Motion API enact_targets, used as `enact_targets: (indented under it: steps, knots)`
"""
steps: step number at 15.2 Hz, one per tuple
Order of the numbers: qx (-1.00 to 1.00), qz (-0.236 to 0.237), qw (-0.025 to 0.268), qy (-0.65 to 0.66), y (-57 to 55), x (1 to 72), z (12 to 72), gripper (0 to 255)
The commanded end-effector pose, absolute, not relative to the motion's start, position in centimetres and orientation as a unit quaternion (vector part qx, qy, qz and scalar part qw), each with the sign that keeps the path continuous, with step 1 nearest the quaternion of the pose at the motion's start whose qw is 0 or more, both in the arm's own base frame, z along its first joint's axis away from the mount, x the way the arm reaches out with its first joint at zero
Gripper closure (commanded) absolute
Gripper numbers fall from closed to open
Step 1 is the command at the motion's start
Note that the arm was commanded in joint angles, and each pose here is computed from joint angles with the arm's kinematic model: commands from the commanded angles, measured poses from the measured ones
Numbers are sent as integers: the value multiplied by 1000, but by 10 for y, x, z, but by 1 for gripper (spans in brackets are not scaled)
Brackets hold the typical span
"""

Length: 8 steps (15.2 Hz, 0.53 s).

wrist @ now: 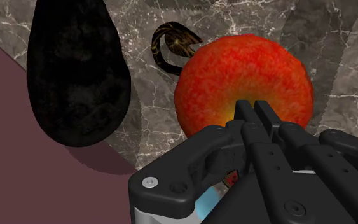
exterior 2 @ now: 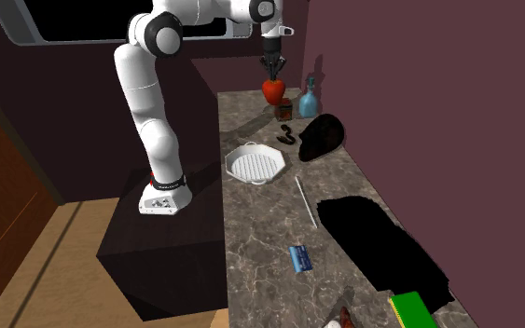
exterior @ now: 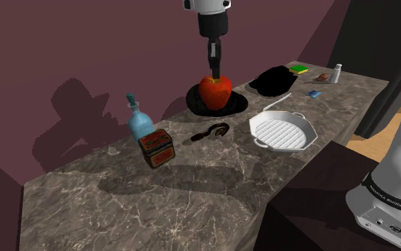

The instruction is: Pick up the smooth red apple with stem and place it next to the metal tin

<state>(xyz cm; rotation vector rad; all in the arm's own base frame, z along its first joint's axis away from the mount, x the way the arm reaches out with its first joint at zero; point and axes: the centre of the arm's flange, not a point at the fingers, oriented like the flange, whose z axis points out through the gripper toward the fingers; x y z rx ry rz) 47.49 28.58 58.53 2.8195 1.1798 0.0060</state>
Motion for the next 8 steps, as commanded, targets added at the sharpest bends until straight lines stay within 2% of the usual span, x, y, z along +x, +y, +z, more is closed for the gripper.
enact_targets:
  steps: [1, 8]
  knots:
    - [922, 2, 42, 385, 314, 479, 589, 255]
    - [922, 2, 42, 385, 314, 479, 552, 255]
